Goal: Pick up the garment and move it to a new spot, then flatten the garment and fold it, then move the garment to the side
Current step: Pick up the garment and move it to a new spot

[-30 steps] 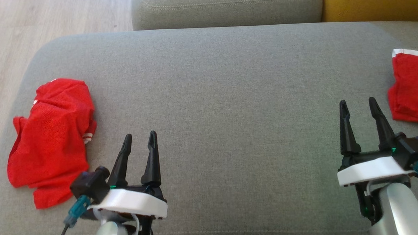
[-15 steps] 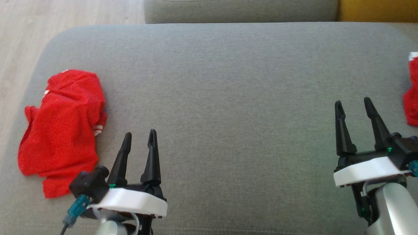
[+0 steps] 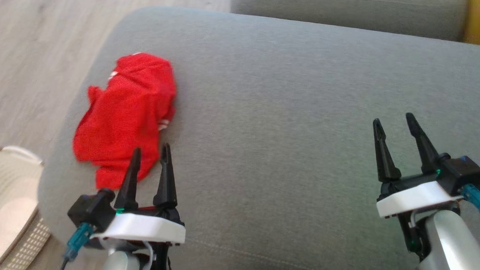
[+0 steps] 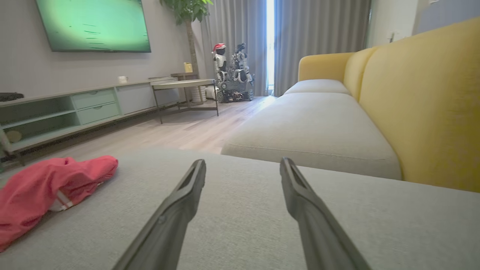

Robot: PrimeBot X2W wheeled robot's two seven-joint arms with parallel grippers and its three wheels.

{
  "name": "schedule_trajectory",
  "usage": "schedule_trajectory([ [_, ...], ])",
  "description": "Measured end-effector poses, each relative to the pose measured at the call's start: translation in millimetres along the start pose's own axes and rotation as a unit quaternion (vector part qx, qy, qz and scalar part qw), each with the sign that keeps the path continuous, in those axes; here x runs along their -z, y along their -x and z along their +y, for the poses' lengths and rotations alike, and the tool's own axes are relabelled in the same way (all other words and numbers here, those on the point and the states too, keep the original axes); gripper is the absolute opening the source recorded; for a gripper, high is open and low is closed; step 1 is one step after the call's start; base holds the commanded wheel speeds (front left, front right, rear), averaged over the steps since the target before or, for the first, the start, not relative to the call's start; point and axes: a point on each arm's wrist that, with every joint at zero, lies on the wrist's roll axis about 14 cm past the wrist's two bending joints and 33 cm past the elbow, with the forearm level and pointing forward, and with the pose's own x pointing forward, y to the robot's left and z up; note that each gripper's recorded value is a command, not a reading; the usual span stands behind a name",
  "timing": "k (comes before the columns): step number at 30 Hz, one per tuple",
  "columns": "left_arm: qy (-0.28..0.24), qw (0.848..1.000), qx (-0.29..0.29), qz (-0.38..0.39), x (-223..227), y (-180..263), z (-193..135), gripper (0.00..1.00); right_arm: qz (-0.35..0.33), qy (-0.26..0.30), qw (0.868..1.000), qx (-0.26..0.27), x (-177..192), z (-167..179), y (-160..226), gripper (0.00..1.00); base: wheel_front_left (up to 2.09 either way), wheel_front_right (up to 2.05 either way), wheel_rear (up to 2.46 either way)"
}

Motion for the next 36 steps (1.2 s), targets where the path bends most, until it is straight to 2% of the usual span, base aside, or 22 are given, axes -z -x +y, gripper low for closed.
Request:
schedule_trajectory([
  [9,-0.013,0.997,-0.076,-0.032,-24,25,44,1.0,0.007,-0.012,0.996,-0.082,7,55,-27,1.0,0.0,0.0,0.0],
  [19,-0.013,0.991,-0.127,-0.038,-28,49,70,1.0,0.009,-0.017,0.992,-0.123,10,84,-35,1.0,0.0,0.0,0.0],
  [27,-0.016,0.989,-0.145,-0.033,-27,37,84,1.0,0.026,-0.025,0.993,-0.109,19,73,-34,1.0,0.0,0.0,0.0],
  [31,-0.036,0.989,-0.142,-0.035,-31,10,92,1.0,0.035,-0.017,0.995,-0.097,25,54,-36,1.0,0.0,0.0,0.0],
  [36,-0.061,0.99,-0.127,0.005,-8,-30,96,1.0,0.045,-0.003,0.996,-0.074,33,24,-45,1.0,0.0,0.0,0.0],
])
